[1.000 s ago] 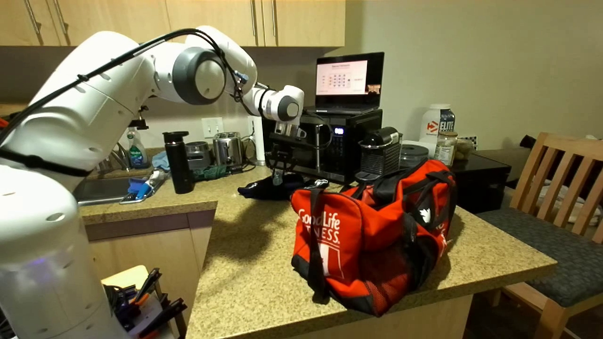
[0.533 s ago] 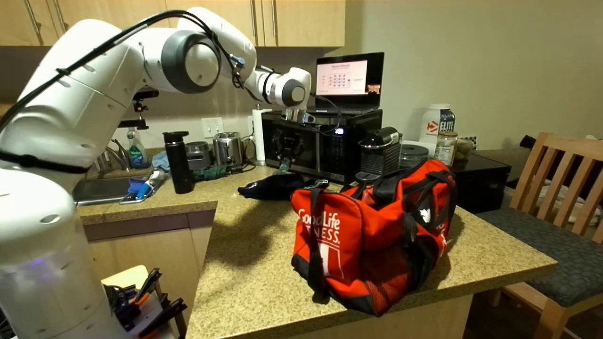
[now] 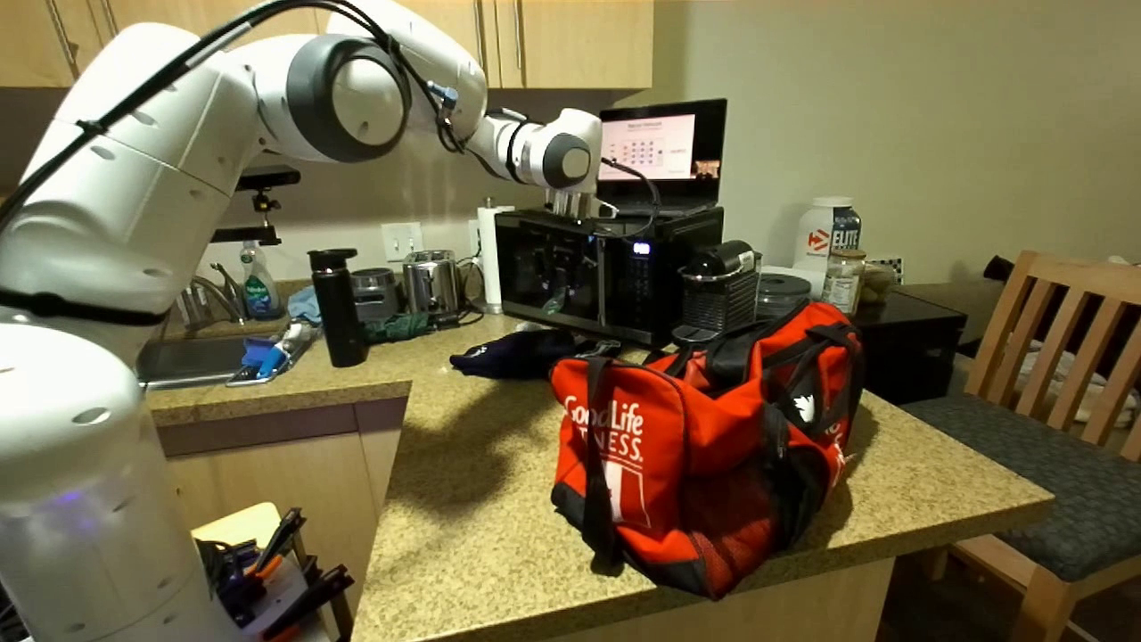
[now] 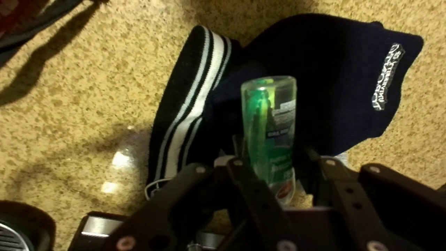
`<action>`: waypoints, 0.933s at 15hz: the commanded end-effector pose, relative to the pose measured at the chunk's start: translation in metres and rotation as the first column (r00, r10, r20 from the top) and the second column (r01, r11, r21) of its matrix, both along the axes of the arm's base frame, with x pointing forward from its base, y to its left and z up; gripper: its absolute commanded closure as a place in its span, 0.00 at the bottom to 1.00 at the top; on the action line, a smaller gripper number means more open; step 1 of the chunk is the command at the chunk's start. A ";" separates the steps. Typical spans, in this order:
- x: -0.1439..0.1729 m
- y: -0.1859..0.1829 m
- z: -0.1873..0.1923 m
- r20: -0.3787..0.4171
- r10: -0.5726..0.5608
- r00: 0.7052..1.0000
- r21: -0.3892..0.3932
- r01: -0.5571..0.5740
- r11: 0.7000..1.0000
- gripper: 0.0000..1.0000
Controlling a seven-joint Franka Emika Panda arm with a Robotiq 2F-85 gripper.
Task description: Place the green bottle inside the red bag
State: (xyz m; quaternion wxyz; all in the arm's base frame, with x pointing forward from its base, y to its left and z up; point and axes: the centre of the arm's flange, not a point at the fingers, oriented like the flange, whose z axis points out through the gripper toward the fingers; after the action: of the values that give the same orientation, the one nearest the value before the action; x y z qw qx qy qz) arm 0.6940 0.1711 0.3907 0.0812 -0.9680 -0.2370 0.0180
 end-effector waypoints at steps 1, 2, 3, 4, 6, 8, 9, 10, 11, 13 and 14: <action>-0.020 -0.021 0.006 0.009 -0.140 0.990 -0.004 0.140 0.990 0.88; -0.020 -0.028 0.006 0.008 -0.173 0.985 -0.010 0.173 0.985 0.88; -0.021 -0.034 0.007 0.007 -0.201 0.980 -0.015 0.201 0.980 0.88; -0.022 -0.039 0.008 0.006 -0.228 0.974 -0.020 0.228 0.973 0.88; -0.027 -0.051 0.011 0.007 -0.282 0.959 -0.026 0.282 0.959 0.89; -0.029 -0.063 0.013 0.013 -0.334 0.942 -0.026 0.335 0.942 0.88; -0.032 -0.068 0.015 0.017 -0.361 0.932 -0.025 0.361 0.932 0.88; -0.035 -0.072 0.017 0.020 -0.386 0.922 -0.021 0.386 0.922 0.88; -0.040 -0.075 0.020 0.022 -0.411 0.912 -0.016 0.411 0.911 0.88; -0.048 -0.083 0.025 0.026 -0.458 0.888 -0.003 0.458 0.889 0.88; -0.053 -0.085 0.029 0.027 -0.479 0.877 0.004 0.480 0.878 0.88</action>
State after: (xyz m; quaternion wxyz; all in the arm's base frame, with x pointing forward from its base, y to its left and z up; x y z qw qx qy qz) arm 0.6756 0.0960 0.4094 0.0647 -0.9974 -0.0324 -0.0009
